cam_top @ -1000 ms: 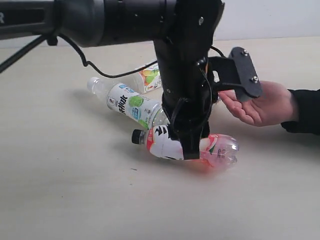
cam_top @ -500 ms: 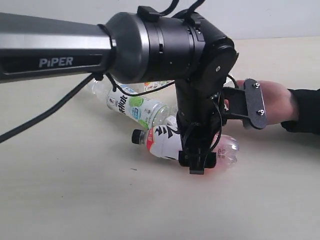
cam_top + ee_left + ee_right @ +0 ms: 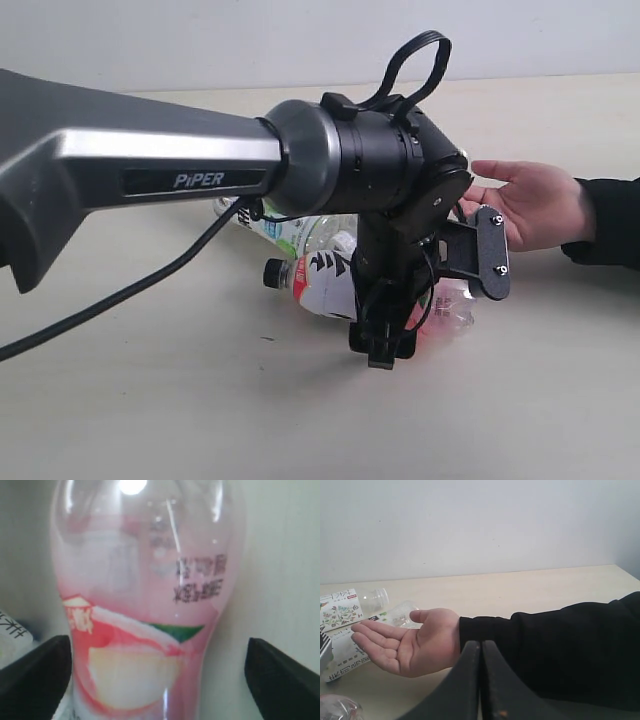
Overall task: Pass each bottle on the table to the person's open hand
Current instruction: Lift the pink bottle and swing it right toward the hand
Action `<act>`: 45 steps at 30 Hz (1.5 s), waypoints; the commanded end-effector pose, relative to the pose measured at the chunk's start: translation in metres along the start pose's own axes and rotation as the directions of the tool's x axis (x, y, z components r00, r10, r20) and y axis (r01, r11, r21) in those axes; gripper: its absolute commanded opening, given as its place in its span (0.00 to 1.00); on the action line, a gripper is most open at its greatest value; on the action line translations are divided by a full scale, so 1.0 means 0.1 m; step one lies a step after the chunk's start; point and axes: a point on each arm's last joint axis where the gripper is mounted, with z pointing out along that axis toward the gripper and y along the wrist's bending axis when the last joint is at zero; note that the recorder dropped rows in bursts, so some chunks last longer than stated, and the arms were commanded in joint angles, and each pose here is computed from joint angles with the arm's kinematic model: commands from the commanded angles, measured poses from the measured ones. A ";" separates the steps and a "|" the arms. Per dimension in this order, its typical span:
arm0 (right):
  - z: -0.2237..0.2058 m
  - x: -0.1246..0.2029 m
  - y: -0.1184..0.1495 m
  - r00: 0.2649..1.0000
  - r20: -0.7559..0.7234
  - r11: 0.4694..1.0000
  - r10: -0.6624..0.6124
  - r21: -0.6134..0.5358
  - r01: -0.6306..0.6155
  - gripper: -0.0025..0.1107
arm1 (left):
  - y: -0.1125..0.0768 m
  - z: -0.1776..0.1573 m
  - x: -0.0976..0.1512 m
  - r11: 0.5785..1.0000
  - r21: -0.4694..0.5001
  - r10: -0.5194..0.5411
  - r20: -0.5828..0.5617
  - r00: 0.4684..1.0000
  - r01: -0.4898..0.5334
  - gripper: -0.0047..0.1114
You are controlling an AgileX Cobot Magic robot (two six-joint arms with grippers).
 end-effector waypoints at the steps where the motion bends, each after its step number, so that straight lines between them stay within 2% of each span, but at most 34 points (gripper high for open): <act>1: 0.00 0.01 0.00 1.000 0.005 1.000 -0.004 0.003 0.004 0.02 | 0.01 -0.03 -0.02 1.000 -0.017 0.009 0.007 1.000 -0.009 0.79; 3: 0.00 0.01 0.00 1.000 0.005 1.000 -0.004 0.003 0.004 0.02 | 0.01 -0.03 -0.01 1.000 -0.015 0.009 0.005 1.000 -0.009 0.76; 6: 0.00 0.01 0.00 1.000 0.005 1.000 -0.004 0.003 0.004 0.02 | 0.01 -0.03 -0.02 1.000 -0.017 0.009 0.007 1.000 -0.009 0.63; 9: 0.00 0.01 0.00 1.000 0.005 1.000 -0.004 0.003 0.004 0.02 | 0.01 -0.03 -0.02 1.000 -0.017 0.009 0.007 1.000 -0.009 0.46; 14: 0.00 0.01 0.00 1.000 0.005 1.000 -0.004 0.003 0.004 0.02 | 0.01 -0.03 -0.01 1.000 -0.015 0.009 0.005 1.000 -0.009 0.06; 15: 0.00 0.01 0.00 1.000 0.005 1.000 -0.004 0.003 0.004 0.02 | 0.01 -0.03 -0.01 1.000 -0.015 0.009 0.005 1.000 -0.009 0.04; 28: 0.00 0.01 0.00 1.000 0.005 1.000 -0.004 0.003 0.004 0.02 | -0.06 -0.12 -0.06 0.999 -0.013 -0.042 0.005 0.999 0.042 0.04; 38: 0.00 0.01 0.00 1.000 0.005 1.000 -0.004 0.003 0.004 0.02 | -0.16 -0.69 -0.17 0.996 -0.053 -0.071 0.068 0.995 0.075 0.04; 42: 0.00 0.01 0.00 1.000 0.005 1.000 -0.004 0.003 0.004 0.02 | -0.10 -0.95 -0.22 0.979 -0.081 -0.175 0.141 0.974 0.188 0.04; 45: 0.00 0.01 0.00 1.000 0.005 1.000 -0.004 0.003 0.004 0.02 | -0.05 -1.12 -0.25 0.949 -0.085 -0.284 0.199 0.938 0.305 0.04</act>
